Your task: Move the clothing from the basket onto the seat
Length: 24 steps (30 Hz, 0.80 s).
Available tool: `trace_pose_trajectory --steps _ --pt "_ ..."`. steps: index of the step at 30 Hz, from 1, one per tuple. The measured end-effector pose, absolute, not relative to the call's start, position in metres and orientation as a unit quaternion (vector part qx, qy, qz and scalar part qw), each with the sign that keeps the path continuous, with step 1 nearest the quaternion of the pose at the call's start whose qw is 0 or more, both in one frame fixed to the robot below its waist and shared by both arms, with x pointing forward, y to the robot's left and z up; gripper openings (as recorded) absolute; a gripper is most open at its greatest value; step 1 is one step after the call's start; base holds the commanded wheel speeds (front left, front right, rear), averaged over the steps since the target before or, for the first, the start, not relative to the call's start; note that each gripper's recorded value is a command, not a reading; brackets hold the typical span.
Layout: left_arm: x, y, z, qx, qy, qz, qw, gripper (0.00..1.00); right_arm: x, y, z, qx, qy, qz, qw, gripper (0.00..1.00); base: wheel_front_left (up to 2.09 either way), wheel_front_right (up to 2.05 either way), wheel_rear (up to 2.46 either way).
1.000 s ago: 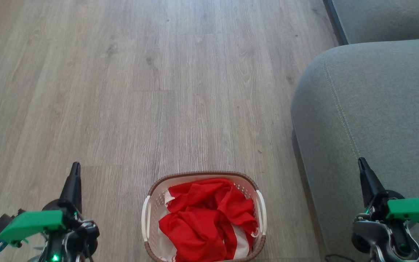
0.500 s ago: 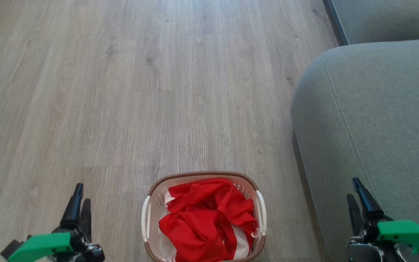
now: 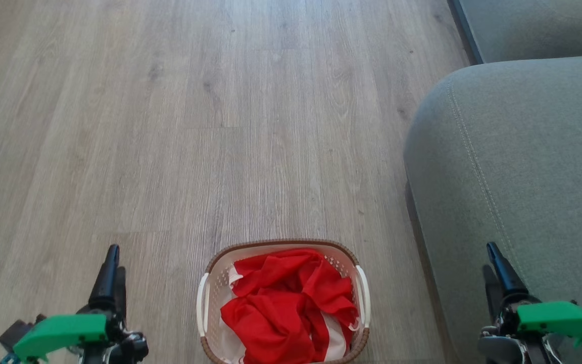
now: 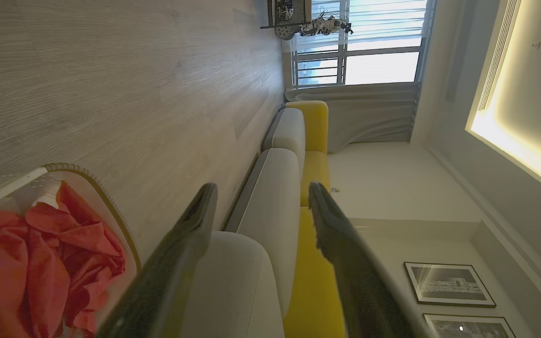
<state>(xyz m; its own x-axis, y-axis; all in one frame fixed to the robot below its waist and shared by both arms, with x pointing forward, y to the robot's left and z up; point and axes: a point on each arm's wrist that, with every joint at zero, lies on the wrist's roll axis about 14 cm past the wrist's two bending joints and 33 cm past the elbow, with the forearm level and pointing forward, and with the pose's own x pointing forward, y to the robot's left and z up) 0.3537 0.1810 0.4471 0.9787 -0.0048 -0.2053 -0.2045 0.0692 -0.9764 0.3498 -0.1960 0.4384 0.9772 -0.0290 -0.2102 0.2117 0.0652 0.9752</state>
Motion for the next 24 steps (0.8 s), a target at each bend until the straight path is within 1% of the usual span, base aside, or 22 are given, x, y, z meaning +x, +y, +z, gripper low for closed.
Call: trace_pose_trajectory --steps 5,6,7,8,11,19,24 --pt "0.356 0.181 0.454 -0.658 0.072 0.065 0.747 1.00 0.352 -0.196 0.444 0.658 0.063 -0.077 0.746 1.00 0.00 0.00 0.00" --pt "0.356 0.181 0.454 -0.658 0.072 0.065 0.747 1.00 0.352 -0.196 0.444 0.658 0.063 -0.077 0.746 1.00 0.00 0.00 0.00" --pt "0.357 0.180 0.457 -0.648 0.070 0.060 0.756 1.00 0.353 -0.196 0.446 0.648 0.060 -0.074 0.756 1.00 0.00 0.00 0.00" --pt "0.357 0.180 0.457 -0.648 0.070 0.060 0.756 1.00 0.353 -0.196 0.446 0.648 0.060 -0.074 0.756 1.00 0.00 0.00 0.00" --pt "0.358 0.177 0.460 -0.634 0.071 0.057 0.768 1.00 0.355 -0.193 0.452 0.626 0.057 -0.064 0.775 1.00 0.00 0.00 0.00" --pt "0.355 0.174 0.462 -0.582 0.078 0.059 0.807 1.00 0.358 -0.187 0.462 0.576 0.052 -0.045 0.814 1.00 0.00 0.00 0.00" --pt "0.355 0.167 0.465 -0.535 0.082 0.047 0.839 1.00 0.359 -0.182 0.465 0.540 0.053 -0.033 0.839 1.00 0.00 0.00 0.00"
